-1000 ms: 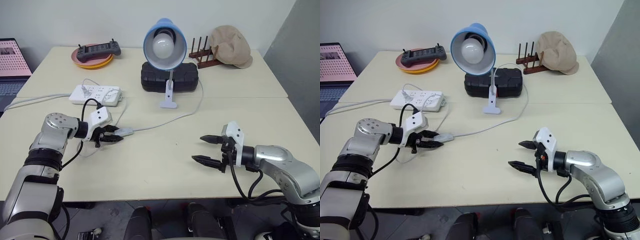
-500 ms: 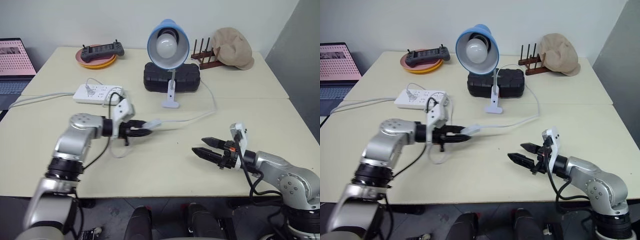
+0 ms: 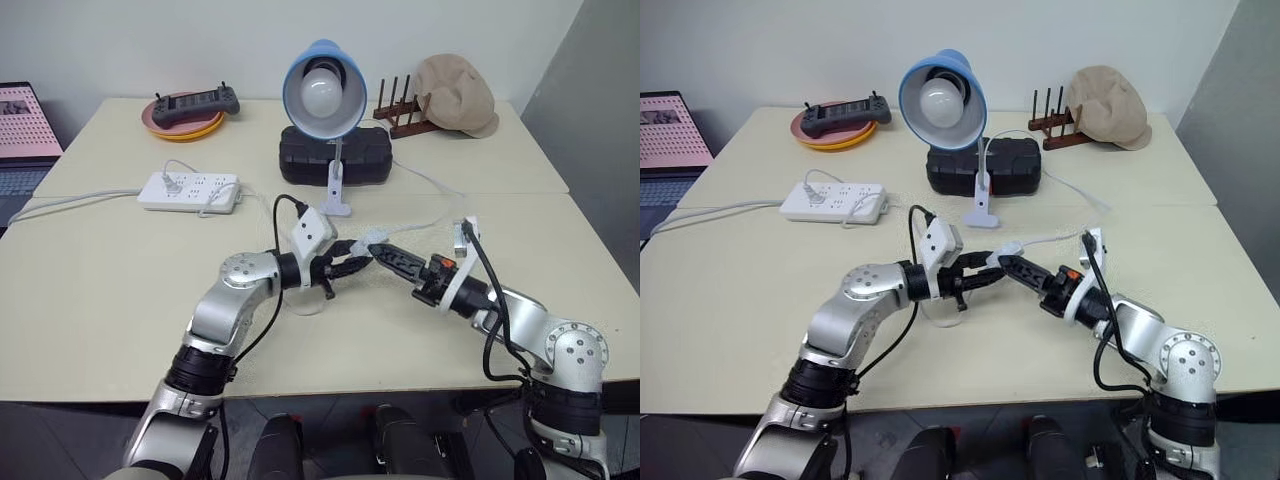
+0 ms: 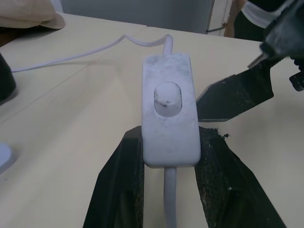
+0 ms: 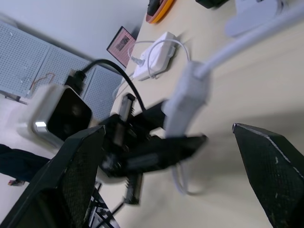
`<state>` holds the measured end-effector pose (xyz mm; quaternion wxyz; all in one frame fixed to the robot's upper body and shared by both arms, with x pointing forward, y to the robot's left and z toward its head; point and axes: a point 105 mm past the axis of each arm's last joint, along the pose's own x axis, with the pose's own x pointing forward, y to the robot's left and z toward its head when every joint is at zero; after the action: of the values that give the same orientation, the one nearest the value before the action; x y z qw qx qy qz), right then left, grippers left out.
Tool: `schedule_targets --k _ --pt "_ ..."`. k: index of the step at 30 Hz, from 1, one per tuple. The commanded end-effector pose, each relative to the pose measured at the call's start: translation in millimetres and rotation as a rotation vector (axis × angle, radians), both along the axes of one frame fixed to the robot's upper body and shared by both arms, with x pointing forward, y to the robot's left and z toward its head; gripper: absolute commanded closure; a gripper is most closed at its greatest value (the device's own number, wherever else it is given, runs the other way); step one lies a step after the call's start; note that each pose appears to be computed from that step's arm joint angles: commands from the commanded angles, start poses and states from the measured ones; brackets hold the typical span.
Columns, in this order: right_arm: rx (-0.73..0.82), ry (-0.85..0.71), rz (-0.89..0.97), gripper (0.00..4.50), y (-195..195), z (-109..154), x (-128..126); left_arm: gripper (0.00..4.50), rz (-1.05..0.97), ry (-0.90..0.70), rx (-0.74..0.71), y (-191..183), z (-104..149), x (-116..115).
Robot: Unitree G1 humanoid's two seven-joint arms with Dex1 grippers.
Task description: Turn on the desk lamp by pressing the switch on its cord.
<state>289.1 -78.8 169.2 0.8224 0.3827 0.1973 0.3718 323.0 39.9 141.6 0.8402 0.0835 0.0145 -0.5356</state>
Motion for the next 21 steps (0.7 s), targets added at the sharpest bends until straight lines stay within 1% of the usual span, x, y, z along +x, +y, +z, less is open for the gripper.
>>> schedule_targets --k 1,10,15,18,21 --pt "0.026 -0.011 -0.002 0.0 1.6 10.2 0.8 3.4 -0.009 -0.069 -0.029 -7.1 17.3 -5.2" --pt "0.011 0.012 -0.064 0.0 -1.7 6.7 13.0 3.4 -0.017 -0.059 -0.042 -11.2 17.9 -10.6" --pt "0.007 0.011 -0.068 0.0 -2.8 5.7 13.8 3.4 -0.016 -0.054 -0.04 -8.4 18.5 -10.4" --pt "-0.006 0.005 -0.065 0.49 -2.9 4.6 13.8 3.4 -0.016 -0.052 -0.039 -7.8 18.3 -10.1" --pt "-0.022 0.002 -0.056 1.25 -2.3 2.4 12.3 3.4 -0.014 -0.052 -0.044 -9.1 19.4 -9.6"
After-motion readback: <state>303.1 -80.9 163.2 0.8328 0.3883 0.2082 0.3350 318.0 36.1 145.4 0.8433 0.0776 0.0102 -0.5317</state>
